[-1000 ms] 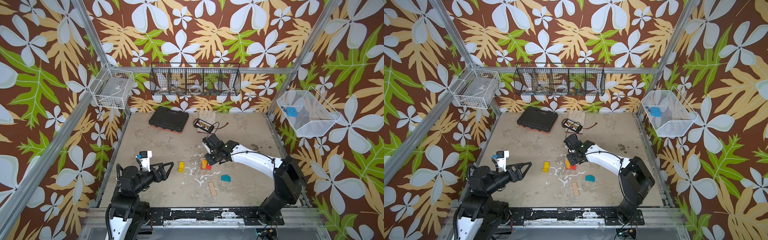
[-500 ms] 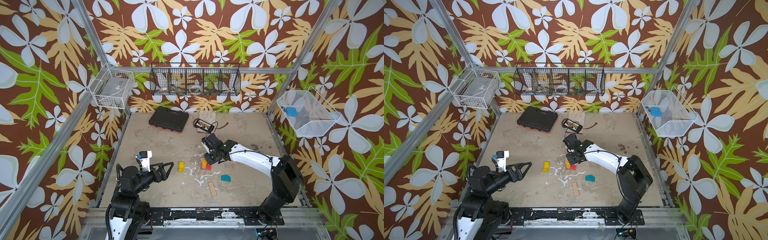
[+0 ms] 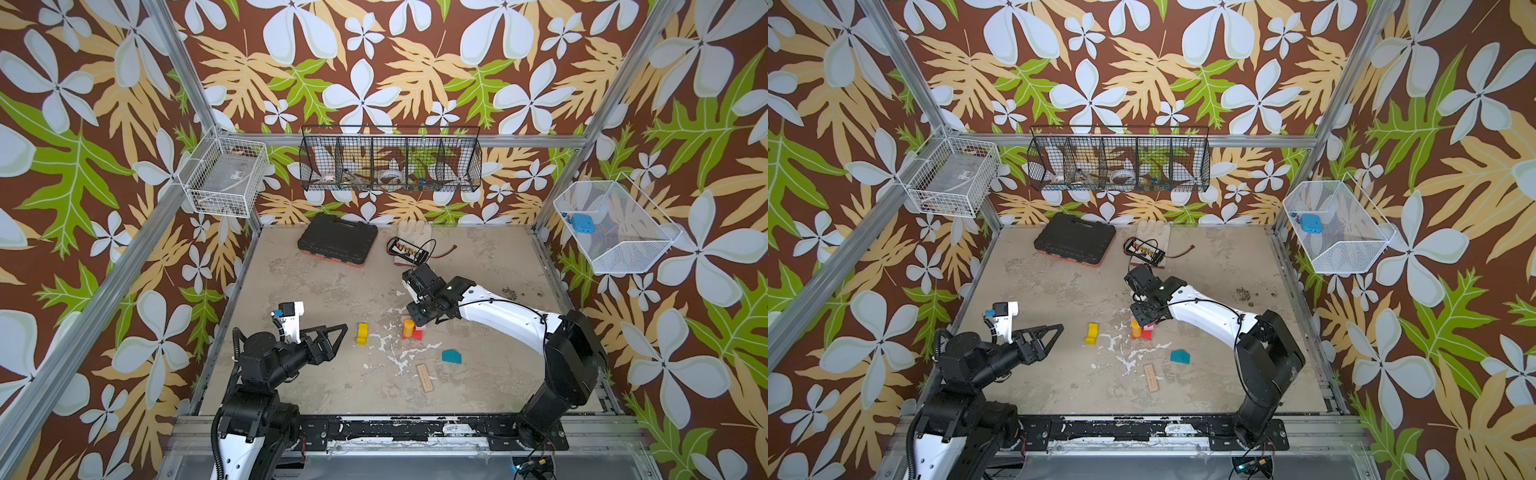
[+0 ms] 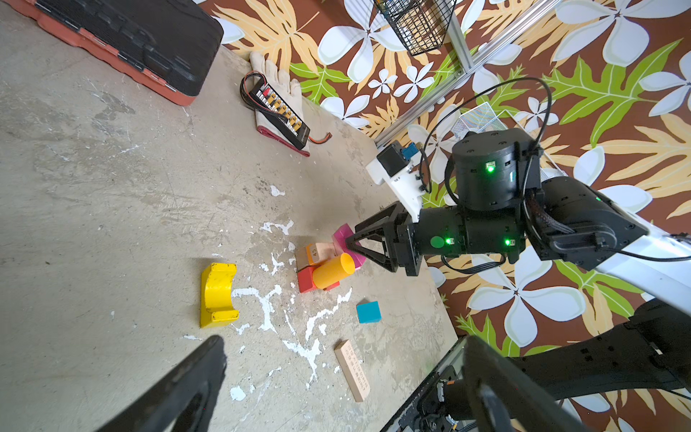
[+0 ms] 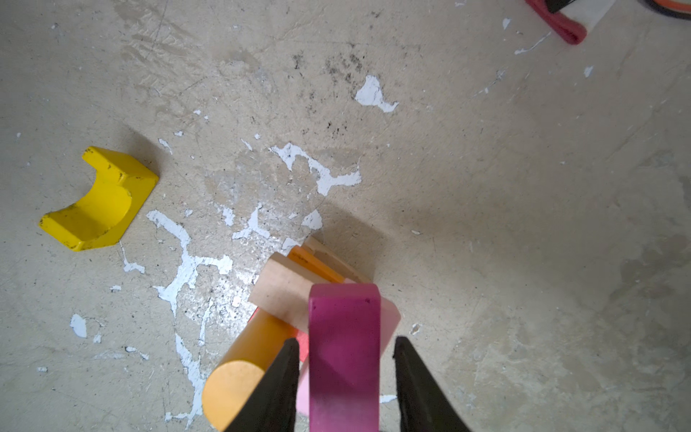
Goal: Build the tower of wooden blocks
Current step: 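Lower the magenta block onto the top of the stack, then open the right gripper to release the magenta block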
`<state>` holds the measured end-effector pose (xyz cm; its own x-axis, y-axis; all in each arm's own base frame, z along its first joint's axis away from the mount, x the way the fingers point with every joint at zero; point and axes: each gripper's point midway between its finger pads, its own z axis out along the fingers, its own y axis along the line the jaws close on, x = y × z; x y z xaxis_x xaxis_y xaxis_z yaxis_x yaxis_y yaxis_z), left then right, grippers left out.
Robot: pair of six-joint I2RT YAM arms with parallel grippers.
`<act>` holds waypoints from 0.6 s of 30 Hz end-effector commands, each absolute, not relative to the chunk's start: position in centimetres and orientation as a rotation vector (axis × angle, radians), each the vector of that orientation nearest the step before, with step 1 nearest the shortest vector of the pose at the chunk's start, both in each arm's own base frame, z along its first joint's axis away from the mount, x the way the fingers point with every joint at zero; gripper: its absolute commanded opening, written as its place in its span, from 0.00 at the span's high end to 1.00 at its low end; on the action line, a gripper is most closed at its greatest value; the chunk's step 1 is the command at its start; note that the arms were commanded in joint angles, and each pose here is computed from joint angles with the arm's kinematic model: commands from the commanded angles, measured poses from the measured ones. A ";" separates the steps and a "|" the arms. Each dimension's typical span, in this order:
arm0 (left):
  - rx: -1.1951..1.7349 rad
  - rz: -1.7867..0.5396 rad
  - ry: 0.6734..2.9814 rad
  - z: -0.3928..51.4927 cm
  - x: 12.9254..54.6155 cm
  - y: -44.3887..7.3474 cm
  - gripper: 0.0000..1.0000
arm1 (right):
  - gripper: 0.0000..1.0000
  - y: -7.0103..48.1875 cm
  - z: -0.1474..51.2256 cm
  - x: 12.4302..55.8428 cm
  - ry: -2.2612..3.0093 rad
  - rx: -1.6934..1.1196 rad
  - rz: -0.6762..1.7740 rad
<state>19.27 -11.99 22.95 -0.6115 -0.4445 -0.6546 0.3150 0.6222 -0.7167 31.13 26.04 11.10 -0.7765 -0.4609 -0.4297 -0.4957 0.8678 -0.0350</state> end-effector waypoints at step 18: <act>-0.092 -1.077 1.929 23.4 19.5 -12.0 0.00 | 0.66 24.5 12.1 35.1 2.619 -0.556 0.066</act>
<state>19.29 -12.00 22.89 -0.6121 -0.4446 -0.6539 0.3143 0.6221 -0.7171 35.15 24.23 12.37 -0.8088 -0.3707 -0.4566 -0.3892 0.9194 -0.0570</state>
